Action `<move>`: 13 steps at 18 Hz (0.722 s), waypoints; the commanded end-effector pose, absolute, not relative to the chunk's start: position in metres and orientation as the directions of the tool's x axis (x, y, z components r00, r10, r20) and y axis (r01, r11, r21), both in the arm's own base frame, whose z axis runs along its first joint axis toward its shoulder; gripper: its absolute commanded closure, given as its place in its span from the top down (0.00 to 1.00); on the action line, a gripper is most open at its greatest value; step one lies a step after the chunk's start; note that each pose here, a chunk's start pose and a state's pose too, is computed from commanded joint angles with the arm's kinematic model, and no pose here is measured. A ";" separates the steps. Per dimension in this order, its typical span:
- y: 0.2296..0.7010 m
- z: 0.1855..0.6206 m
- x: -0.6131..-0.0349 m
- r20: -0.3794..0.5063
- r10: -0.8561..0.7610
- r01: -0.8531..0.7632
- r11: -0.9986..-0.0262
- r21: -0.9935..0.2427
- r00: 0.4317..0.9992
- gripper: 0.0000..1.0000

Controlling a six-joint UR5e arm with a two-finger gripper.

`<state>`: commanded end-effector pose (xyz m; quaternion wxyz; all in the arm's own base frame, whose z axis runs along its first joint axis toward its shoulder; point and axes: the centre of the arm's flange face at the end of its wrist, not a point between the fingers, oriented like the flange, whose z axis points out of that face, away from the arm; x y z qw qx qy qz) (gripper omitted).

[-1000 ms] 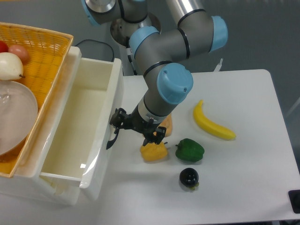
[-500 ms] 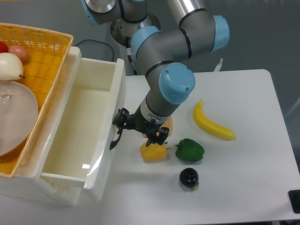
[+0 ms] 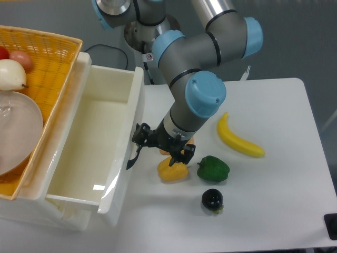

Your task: Slide the top white drawer open

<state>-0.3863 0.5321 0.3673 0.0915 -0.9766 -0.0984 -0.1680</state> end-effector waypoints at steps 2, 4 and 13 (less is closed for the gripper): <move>0.529 0.369 -0.390 0.342 0.153 0.216 -0.964 -0.153 0.927 1.00; 0.528 0.369 -0.392 0.343 0.156 0.219 -0.963 -0.154 0.926 1.00; 0.514 0.376 -0.417 0.306 0.089 0.154 -0.968 -0.196 0.948 1.00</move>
